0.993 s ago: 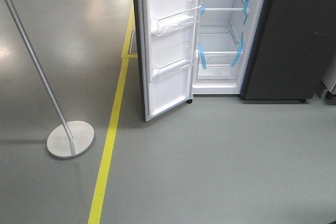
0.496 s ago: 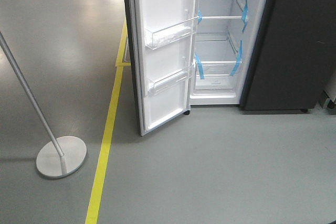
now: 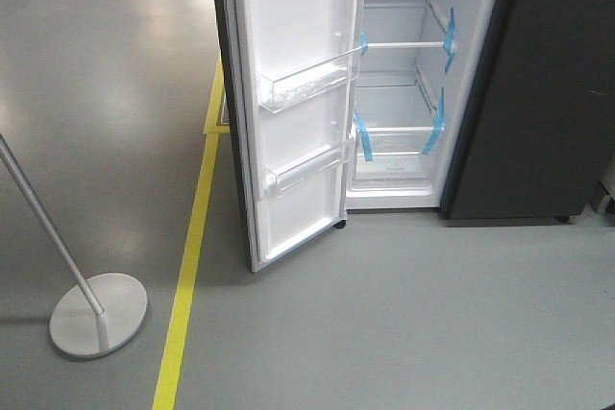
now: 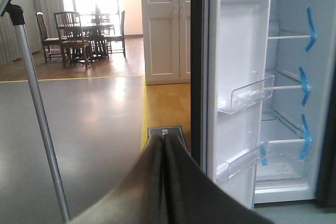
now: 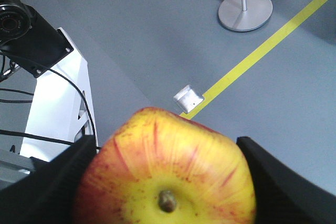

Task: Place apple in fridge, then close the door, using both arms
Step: 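Drive the base up to the open fridge door holding the apple, then approach closer to the fridge door bins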

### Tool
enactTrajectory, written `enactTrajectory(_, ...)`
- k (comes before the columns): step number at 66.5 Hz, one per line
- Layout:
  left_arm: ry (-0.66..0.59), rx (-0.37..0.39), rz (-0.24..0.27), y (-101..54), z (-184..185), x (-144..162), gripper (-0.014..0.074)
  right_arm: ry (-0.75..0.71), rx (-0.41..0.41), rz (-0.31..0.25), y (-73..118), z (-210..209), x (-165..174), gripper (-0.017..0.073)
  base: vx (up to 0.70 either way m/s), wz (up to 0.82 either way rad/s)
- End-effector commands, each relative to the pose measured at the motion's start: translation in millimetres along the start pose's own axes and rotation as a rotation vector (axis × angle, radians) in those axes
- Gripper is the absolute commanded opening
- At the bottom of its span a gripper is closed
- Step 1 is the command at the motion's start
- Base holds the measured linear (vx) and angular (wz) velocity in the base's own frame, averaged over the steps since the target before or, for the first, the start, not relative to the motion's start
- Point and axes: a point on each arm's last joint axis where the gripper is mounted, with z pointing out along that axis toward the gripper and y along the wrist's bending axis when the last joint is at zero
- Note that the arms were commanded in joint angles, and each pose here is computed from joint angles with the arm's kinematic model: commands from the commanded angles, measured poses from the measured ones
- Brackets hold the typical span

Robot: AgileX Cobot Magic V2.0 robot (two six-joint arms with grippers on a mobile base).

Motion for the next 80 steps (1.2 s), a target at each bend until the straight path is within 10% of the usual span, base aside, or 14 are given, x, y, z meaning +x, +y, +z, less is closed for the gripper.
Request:
enactTrajectory(1,-0.109,0.016,-0.010,-1.5,-2.3,-13.6,-0.0006,-0.070,-0.019,-0.002,3.9,-4.4,-10.3,0.0192,0.17,0.00)
enactTrajectory(80,-0.109,0.016,-0.010,-1.5,-2.3,-13.6,-0.0006,-0.070,-0.019,-0.002,3.9,-4.4,-10.3,0.0192,0.13,0.02)
